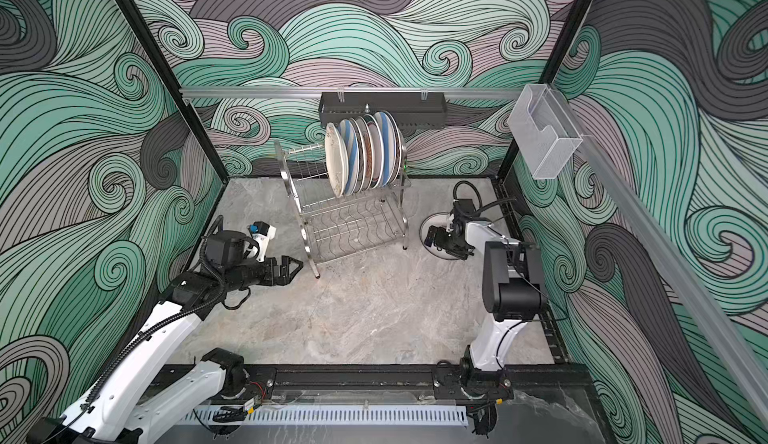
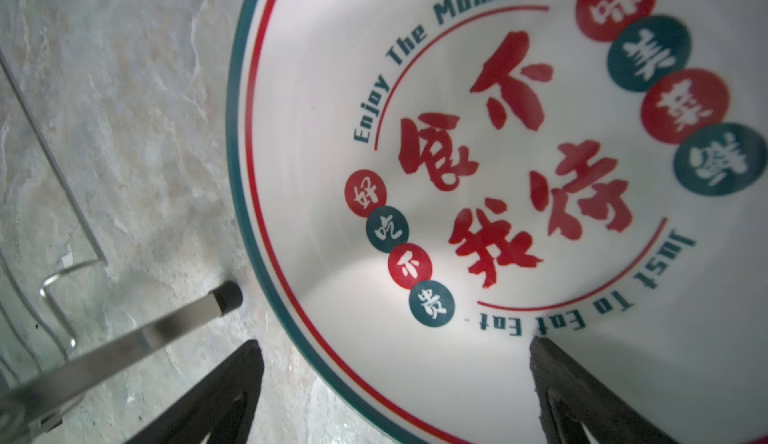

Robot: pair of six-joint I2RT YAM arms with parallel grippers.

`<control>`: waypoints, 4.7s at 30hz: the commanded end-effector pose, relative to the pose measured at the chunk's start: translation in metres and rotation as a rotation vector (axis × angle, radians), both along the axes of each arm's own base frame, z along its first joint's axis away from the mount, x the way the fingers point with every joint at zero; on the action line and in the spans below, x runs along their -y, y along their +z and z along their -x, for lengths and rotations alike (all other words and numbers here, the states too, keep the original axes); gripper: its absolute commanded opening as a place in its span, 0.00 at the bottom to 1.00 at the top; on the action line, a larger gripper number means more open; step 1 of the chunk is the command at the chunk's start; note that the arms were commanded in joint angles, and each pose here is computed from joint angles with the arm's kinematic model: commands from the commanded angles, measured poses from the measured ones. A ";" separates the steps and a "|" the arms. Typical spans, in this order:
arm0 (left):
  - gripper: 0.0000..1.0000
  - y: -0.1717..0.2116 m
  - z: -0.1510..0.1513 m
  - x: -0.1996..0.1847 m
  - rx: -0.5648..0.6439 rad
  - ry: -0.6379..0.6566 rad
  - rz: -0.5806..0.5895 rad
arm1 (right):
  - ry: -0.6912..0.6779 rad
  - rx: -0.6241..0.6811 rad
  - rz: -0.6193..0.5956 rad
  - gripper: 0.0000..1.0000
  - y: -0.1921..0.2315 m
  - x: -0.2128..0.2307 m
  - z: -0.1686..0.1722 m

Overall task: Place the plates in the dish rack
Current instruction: 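Drag the red-text plate away from the rack with the right gripper, then move the left gripper toward the red-text plate while the right gripper holds its rim, then press the red-text plate with the left gripper while the right gripper grips its rim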

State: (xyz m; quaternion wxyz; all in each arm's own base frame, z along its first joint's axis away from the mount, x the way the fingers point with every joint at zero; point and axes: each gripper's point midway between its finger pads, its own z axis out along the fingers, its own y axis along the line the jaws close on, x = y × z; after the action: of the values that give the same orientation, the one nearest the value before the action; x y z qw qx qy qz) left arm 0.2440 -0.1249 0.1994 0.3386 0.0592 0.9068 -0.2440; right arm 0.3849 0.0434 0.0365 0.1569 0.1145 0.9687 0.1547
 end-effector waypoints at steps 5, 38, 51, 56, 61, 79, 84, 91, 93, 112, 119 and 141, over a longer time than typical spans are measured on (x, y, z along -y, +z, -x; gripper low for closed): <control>0.99 -0.001 0.004 0.002 -0.014 -0.019 0.010 | -0.016 -0.060 -0.058 1.00 -0.003 -0.012 0.051; 0.99 -0.007 0.010 0.018 -0.064 -0.026 0.150 | 0.268 -0.053 -0.198 1.00 -0.004 -0.163 0.151; 0.99 -0.023 0.012 0.018 -0.106 0.039 0.187 | 0.429 -0.034 -0.364 1.00 0.002 -0.252 0.153; 0.98 -0.030 0.018 0.023 -0.134 0.028 0.180 | 0.494 -0.011 -0.396 0.99 0.017 -0.281 0.156; 0.99 -0.040 0.024 0.036 -0.167 -0.007 0.177 | 0.487 0.039 -0.282 0.99 0.036 -0.253 0.160; 0.99 -0.086 0.022 0.105 -0.182 -0.189 0.004 | 0.045 -0.005 -0.148 0.82 0.014 -0.077 0.214; 0.99 -0.095 0.020 0.118 -0.192 -0.224 -0.014 | 0.028 -0.007 -0.223 0.78 0.004 -0.080 0.211; 0.99 -0.107 0.012 0.139 -0.212 -0.258 -0.028 | 0.007 0.020 -0.312 0.77 -0.004 -0.086 0.205; 0.99 -0.112 0.011 0.146 -0.215 -0.275 -0.032 | 0.006 0.027 -0.347 0.75 -0.005 -0.090 0.203; 0.99 -0.145 0.011 0.184 -0.285 -0.398 -0.068 | 0.025 -0.043 -0.344 0.56 -0.032 -0.092 0.208; 0.99 -0.146 0.014 0.195 -0.293 -0.436 -0.054 | 0.010 -0.028 -0.376 0.49 -0.030 -0.095 0.204; 0.99 -0.145 0.030 0.222 -0.287 -0.533 -0.044 | -0.018 0.033 -0.463 0.13 -0.008 -0.098 0.194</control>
State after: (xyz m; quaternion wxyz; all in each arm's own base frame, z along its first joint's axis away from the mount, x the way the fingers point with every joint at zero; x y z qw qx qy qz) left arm 0.2114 -0.3295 0.0409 0.1186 0.2499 0.9166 -0.2887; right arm 0.1915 0.1423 0.0245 0.1424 0.1481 0.9070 0.3677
